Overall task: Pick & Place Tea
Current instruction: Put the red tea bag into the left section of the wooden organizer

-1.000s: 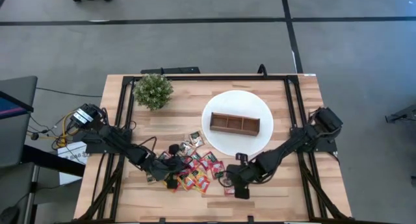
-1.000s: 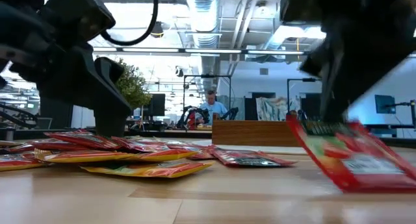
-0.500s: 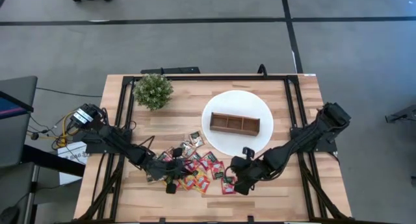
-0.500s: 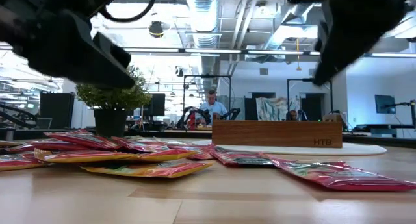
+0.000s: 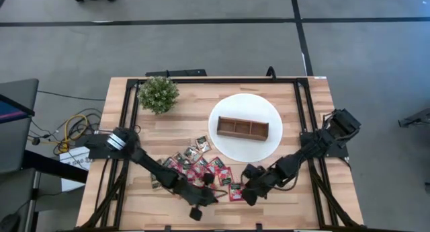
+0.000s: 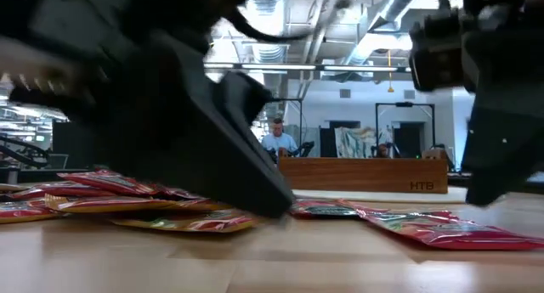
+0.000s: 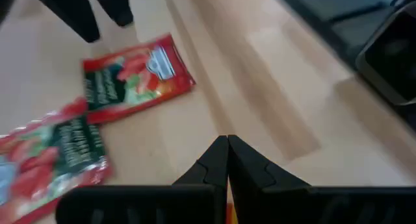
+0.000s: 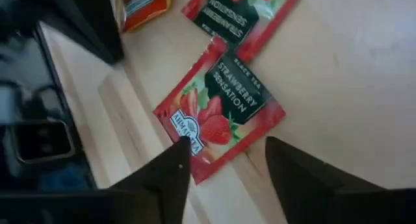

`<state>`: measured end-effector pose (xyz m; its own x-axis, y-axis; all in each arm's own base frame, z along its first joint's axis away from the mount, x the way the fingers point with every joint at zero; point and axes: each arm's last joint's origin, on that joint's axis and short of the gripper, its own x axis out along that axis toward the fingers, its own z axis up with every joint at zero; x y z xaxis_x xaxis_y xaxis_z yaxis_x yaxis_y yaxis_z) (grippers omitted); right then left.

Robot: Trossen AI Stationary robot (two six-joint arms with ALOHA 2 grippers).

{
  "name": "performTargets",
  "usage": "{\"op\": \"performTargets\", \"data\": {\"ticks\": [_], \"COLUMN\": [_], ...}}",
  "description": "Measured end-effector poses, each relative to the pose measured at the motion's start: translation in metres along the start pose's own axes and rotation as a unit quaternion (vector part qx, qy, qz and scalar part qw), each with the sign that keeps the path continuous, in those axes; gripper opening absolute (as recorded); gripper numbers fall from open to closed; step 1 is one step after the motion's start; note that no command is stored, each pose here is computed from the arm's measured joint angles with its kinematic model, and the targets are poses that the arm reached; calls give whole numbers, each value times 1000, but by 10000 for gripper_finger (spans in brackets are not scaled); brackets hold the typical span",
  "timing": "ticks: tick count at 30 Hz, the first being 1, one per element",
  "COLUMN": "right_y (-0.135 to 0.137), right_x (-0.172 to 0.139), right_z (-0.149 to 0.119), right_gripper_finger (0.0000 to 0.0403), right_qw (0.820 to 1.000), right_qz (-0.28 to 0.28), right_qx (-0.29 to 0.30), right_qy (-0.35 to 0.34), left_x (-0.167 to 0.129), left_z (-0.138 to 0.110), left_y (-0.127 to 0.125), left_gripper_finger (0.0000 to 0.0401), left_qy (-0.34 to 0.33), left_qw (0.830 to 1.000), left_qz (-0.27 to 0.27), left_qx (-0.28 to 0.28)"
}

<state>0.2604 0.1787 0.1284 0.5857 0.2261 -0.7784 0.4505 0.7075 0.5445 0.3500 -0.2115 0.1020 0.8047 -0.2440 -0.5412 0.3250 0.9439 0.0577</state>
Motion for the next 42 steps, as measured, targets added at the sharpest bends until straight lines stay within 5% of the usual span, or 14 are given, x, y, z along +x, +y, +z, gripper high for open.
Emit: {"op": "performTargets", "data": {"ticks": [9,18,27,35,42], "right_y": [-22,-25,-25,-20,-12], "right_x": [7,22,29,26,19], "right_z": [-6,5,7,-4,-35], "right_gripper_finger": [208,179,135,15,8], "right_qw": [996,995,996,996,981], "right_qz": [30,55,77,66,6], "right_qx": [79,81,49,7,-101], "right_qy": [-27,-22,-15,-51,-167], "left_x": [33,38,38,24,-22], "left_z": [9,8,7,13,33], "left_y": [24,51,55,52,44], "left_gripper_finger": [0,0,0,0,0], "left_qy": [11,15,21,59,62], "left_qw": [1000,999,998,997,989], "left_qz": [9,9,20,36,133], "left_qx": [-18,-52,-53,-40,-12]}}
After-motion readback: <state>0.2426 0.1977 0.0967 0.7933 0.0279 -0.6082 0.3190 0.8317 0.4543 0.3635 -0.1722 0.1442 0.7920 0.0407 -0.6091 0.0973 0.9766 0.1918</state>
